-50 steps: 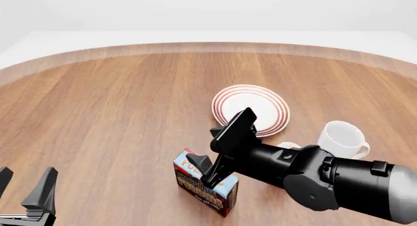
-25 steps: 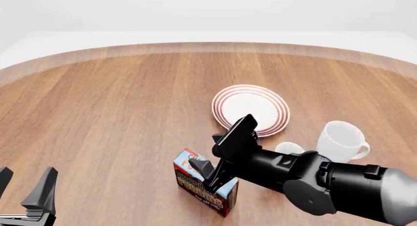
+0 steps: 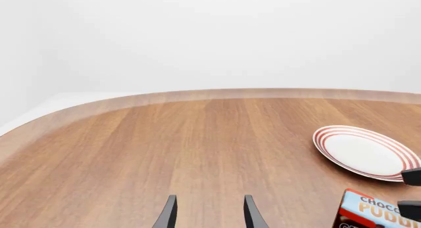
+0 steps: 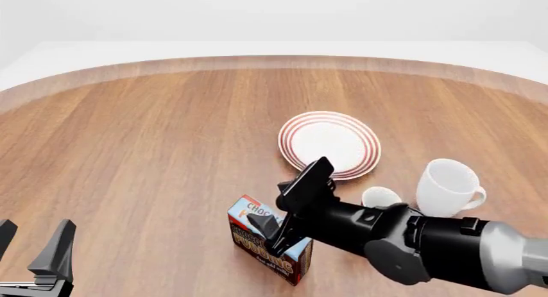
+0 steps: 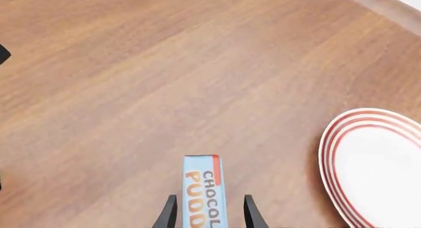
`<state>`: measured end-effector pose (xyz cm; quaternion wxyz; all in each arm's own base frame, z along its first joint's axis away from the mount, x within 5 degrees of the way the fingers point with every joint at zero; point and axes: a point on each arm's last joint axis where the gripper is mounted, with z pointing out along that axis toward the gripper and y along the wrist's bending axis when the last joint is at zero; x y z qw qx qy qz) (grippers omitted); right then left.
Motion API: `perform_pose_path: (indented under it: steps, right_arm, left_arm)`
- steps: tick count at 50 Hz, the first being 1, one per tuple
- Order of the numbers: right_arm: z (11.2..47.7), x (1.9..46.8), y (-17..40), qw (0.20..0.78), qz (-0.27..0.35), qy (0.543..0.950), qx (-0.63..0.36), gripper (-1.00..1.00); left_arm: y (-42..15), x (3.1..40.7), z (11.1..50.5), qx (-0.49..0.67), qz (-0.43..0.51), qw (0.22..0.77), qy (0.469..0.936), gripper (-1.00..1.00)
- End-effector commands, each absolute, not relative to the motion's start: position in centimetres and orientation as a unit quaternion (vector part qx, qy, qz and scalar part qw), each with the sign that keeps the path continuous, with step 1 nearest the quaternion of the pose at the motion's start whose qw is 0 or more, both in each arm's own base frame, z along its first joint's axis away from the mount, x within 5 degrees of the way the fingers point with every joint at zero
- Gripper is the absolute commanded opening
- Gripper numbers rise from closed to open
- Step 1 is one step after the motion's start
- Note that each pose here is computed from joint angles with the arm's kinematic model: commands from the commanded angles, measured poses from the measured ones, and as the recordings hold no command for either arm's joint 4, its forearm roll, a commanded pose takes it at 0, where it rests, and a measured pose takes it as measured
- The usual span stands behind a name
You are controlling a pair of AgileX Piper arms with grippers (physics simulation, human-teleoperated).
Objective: Put the chocolate pudding to the right of the plate.
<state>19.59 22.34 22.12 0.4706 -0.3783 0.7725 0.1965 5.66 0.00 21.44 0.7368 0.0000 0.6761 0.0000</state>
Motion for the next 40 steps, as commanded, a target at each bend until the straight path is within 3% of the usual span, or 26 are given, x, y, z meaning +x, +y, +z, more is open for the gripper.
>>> perform_pose_path:
  steps: [1,40]
  right_arm:
    - [21.6,19.8,22.3,0.468,0.196,0.776,-0.374,1.00]
    - [19.9,19.9,23.2,0.451,0.195,0.782,-0.383,1.00]
  left_arm:
    - [0.0,5.7,21.4,0.000,0.000,0.737,0.676,1.00]
    - [0.0,5.7,21.4,0.000,0.000,0.737,0.676,1.00]
